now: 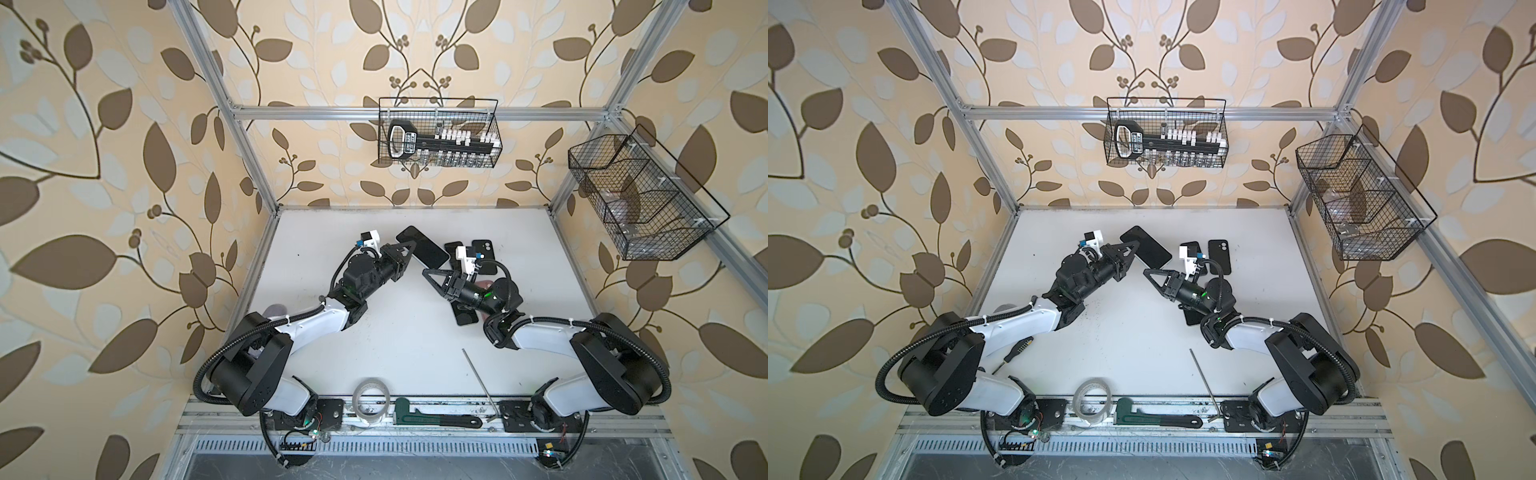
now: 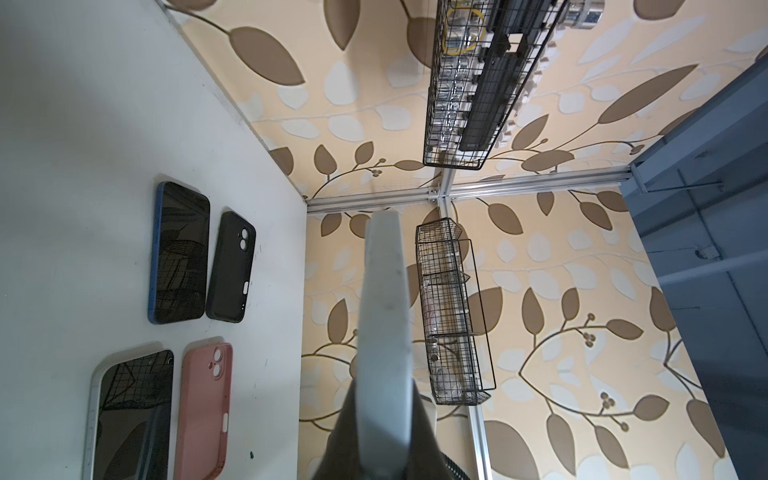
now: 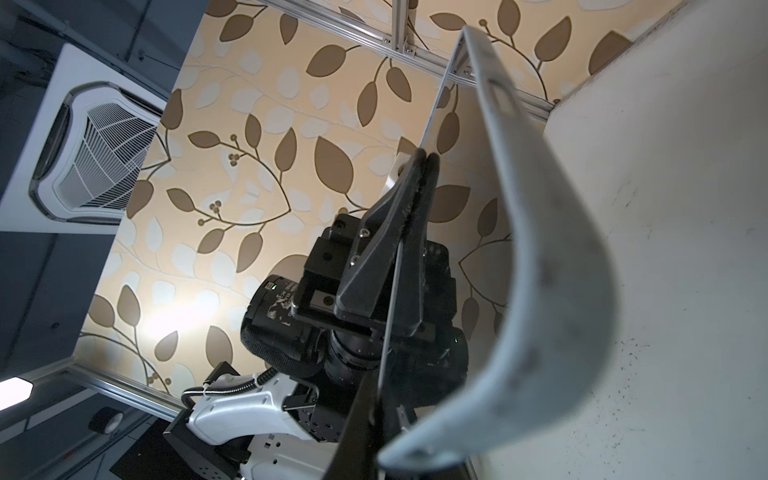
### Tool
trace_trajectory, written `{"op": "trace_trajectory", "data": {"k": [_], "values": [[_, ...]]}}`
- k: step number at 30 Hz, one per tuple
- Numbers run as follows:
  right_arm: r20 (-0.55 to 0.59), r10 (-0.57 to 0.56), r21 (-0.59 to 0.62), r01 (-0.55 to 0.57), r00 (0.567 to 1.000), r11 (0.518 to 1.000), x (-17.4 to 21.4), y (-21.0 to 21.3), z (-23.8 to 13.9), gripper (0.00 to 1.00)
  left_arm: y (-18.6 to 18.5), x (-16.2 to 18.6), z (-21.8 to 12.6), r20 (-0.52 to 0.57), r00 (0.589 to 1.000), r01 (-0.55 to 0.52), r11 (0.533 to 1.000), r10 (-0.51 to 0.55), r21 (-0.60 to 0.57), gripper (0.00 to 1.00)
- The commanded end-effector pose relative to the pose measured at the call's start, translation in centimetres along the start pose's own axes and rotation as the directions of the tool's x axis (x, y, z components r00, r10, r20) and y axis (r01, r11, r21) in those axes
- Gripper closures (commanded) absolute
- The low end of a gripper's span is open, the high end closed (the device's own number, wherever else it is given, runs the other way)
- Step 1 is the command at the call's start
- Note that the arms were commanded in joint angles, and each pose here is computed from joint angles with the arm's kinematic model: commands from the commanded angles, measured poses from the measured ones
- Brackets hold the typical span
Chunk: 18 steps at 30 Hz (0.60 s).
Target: Take the phone out of the phone case
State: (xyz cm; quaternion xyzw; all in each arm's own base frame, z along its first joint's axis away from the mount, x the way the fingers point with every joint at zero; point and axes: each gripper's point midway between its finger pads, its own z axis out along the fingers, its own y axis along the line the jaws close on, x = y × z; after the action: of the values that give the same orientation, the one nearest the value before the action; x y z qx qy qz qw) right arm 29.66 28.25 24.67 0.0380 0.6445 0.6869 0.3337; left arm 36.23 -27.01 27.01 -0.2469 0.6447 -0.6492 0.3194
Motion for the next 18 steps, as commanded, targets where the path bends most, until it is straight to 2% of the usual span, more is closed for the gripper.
{"op": "trace_trajectory", "data": {"k": [1,11,18], "values": [[-0.003,-0.127,0.038,0.127,0.992,0.991,0.3,-0.3,0.0,0.96,-4.9,-0.7,-1.2,0.047,0.997,0.047,0.989,-0.054,0.14,1.0],[-0.017,-0.362,0.163,0.36,0.932,0.919,1.4,-2.8,-1.2,0.97,-6.2,-1.0,-1.5,0.055,0.993,0.094,0.986,-0.102,0.135,1.0],[-0.03,-0.374,0.2,0.372,0.927,0.907,1.9,-4.7,-1.3,0.96,-7.4,-0.7,-1.4,0.028,0.991,0.124,0.979,-0.13,0.161,1.0]]}}
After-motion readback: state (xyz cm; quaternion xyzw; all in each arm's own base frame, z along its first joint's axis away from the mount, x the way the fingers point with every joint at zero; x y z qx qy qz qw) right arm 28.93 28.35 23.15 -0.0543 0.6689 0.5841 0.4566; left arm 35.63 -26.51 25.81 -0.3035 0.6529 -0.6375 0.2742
